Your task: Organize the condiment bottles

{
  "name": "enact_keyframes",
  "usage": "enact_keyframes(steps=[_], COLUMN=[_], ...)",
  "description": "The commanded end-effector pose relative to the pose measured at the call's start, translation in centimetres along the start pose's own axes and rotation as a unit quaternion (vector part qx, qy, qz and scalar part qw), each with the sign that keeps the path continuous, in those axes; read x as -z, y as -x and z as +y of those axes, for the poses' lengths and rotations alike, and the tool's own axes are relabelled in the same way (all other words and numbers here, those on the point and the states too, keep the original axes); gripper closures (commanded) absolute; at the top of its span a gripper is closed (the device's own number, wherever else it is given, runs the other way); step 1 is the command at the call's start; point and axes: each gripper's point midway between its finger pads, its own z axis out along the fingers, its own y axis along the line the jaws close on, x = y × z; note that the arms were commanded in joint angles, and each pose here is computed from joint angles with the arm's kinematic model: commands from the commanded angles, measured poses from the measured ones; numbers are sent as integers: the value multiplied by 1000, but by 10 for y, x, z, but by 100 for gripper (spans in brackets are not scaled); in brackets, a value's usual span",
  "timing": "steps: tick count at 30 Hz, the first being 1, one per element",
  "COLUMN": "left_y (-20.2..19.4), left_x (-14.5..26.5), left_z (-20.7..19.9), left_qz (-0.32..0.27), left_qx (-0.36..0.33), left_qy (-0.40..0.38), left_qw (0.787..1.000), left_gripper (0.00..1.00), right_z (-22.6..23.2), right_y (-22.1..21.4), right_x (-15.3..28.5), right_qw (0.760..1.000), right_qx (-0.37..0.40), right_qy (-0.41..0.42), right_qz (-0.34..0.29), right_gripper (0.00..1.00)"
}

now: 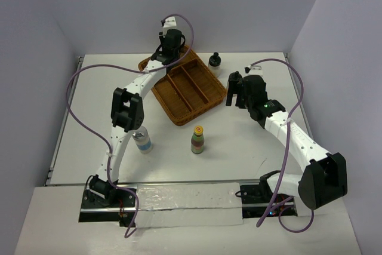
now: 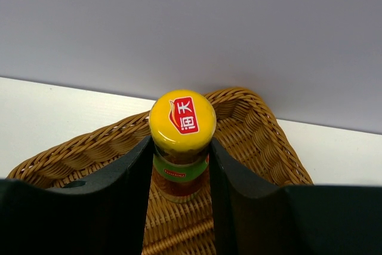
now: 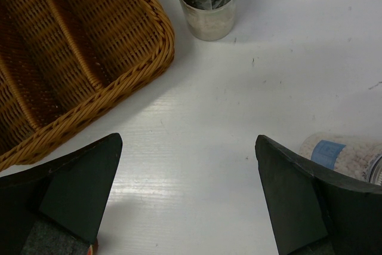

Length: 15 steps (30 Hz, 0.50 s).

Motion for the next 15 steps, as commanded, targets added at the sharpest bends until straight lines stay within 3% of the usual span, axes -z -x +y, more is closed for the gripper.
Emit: enact_keyframes(steps=[1,10,15], left_y=[44,49,72], left_x=[11,21,32], left_z=[-15,-21,-18], left_qz=[-54,-48,-60], left_qx=[40,52,59], left_qy=[-27,-47,-47], left_qw=[997,996,995], left_gripper=[42,11,7], right_z=[1,1,1], right_y=[-2,0,4], right_x=[-2,2,7], right_qw=[1000,1000,1000], right_qx=[2,1,-1], right_qy=[1,2,4], right_qz=[-1,-5,-10], right_gripper=[0,0,0])
